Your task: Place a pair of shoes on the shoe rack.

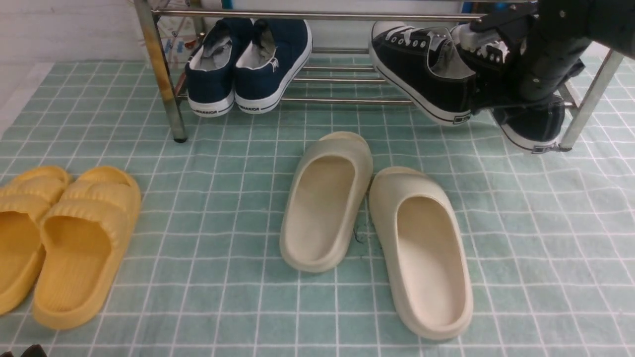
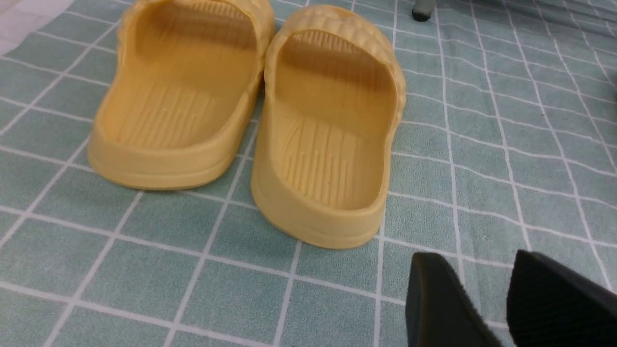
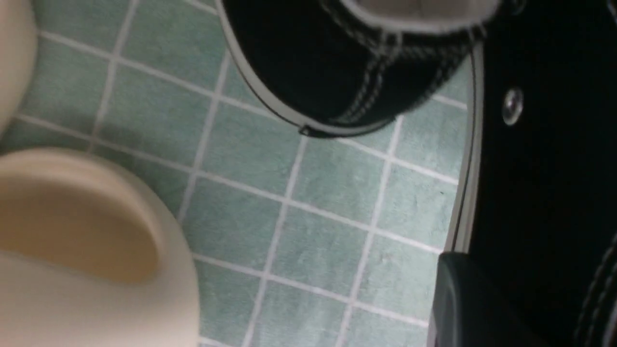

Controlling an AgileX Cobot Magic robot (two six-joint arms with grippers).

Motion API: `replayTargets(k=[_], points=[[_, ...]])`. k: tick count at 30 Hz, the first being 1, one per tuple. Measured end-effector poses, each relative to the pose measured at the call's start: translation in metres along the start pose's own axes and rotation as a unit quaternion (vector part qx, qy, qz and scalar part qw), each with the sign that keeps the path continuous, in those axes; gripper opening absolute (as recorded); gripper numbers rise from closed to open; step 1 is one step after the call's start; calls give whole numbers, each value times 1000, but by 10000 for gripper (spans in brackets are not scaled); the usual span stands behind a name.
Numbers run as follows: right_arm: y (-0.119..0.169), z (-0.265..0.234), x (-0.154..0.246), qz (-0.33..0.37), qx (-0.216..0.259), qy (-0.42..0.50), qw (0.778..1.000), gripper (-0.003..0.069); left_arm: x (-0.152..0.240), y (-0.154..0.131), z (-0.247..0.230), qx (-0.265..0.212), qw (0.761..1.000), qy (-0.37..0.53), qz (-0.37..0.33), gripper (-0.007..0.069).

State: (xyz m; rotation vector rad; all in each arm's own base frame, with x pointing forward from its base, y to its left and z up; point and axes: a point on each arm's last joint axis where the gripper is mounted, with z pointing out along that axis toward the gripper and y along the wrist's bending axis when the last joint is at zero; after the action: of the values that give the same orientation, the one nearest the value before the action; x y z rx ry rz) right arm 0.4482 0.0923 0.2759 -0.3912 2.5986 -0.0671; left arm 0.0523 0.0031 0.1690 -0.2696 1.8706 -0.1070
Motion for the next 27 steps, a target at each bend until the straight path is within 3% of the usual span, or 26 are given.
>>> replayTargets(k=[7,27], points=[[10,-6,-17,-7,-58,-29,998,148,0,0,0,0,1000,0,0,239],[4,33,-28,-91,0,-84,992,146,0,0,0,0,1000,0,0,239]])
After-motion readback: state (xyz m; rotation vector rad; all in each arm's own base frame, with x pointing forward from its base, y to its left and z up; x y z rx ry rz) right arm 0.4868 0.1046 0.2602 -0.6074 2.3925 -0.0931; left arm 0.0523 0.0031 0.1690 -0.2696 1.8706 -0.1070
